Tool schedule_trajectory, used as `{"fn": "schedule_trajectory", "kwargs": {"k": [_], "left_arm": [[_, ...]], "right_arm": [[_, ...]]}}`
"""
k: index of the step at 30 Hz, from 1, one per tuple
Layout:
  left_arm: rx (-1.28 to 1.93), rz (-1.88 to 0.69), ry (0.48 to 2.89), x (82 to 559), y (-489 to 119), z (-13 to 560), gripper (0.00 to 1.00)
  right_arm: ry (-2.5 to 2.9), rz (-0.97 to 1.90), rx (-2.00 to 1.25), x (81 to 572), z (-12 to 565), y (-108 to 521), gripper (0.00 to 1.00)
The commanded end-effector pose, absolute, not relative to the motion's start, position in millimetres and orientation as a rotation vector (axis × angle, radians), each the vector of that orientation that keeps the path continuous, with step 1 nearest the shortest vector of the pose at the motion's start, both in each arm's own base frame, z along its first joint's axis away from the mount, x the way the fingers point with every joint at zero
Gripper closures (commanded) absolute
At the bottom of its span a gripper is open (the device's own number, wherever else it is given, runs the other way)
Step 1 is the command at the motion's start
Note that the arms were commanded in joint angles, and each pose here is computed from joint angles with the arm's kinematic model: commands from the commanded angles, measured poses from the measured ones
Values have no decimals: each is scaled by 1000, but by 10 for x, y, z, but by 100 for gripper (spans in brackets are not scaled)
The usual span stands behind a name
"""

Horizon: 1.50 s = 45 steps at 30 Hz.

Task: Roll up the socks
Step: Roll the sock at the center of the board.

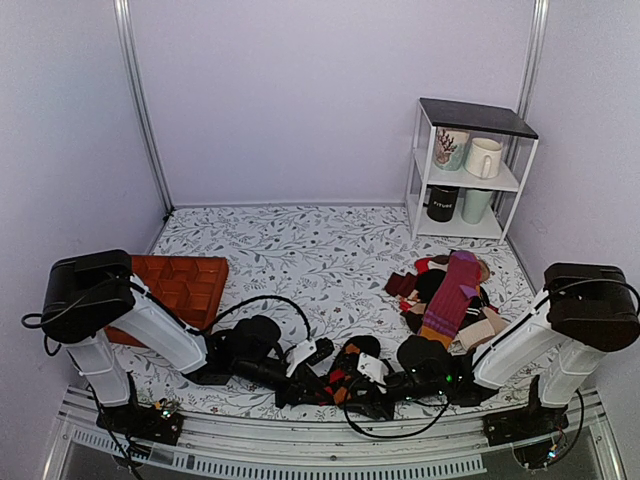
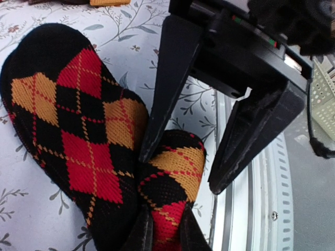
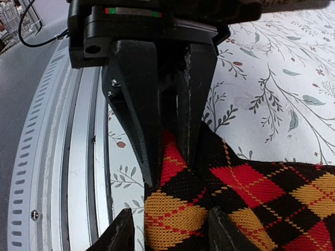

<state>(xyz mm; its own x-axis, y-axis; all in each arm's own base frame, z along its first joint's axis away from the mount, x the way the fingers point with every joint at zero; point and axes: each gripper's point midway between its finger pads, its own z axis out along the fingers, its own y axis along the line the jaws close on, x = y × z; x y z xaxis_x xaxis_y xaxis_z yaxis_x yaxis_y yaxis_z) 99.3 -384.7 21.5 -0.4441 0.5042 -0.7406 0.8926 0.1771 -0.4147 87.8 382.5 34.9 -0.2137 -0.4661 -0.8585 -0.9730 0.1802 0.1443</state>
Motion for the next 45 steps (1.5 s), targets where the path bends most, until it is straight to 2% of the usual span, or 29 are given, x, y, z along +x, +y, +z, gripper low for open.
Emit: {"fn": "schedule_trajectory", "kwargs": {"k": [1,3,7,10,12,14,15,21,25,28,29,31,37,39,40,45], "left_arm": [[1373,-971,2355,852,-3301,-485,100],[1372,-972,2350,864,-3315,-479,100],[1366,-979,2331,889,-3350,-445,100],[1355,-975,2316,925,-3373,-405,98],[1354,-979,2299,944,-3401,-370,98],[1358,-975,2296,962,-3415,-368,98],[1359,-972,2299,968,-3417,-375,98],[1352,-969,2322,951,-3383,-432,100],[1335,-988,2310,946,-3380,-404,99],[1318,-979,2288,987,-3392,-355,95],[1305,-964,2276,1025,-3397,-329,92],[1285,-938,2233,1105,-3424,-242,85],[1228,-869,1964,1440,-3661,369,83],[1230,-859,1858,1512,-3749,604,67],[1229,-859,1807,1536,-3787,717,65],[1269,-880,1618,1479,-3822,992,65]], "right_arm": [[1903,991,-1415,648,53,3686,52],[1962,952,-1404,645,-55,3609,54],[2073,906,-1366,648,-225,3512,66],[2154,870,-1339,640,-367,3431,70],[2200,830,-1311,657,-455,3383,67],[2222,800,-1295,674,-493,3378,56],[2229,784,-1294,681,-504,3373,53],[2226,756,-1295,700,-473,3379,50],[2260,747,-1315,668,-568,3365,64],[2289,752,-1296,650,-603,3333,86],[2300,754,-1285,647,-609,3316,90],[2325,763,-1266,628,-630,3278,92],[2445,790,-1212,543,-805,3143,92],[2496,818,-1190,501,-866,3106,92],[2517,824,-1179,490,-896,3086,92],[2599,859,-1095,493,-928,2980,93]]}}
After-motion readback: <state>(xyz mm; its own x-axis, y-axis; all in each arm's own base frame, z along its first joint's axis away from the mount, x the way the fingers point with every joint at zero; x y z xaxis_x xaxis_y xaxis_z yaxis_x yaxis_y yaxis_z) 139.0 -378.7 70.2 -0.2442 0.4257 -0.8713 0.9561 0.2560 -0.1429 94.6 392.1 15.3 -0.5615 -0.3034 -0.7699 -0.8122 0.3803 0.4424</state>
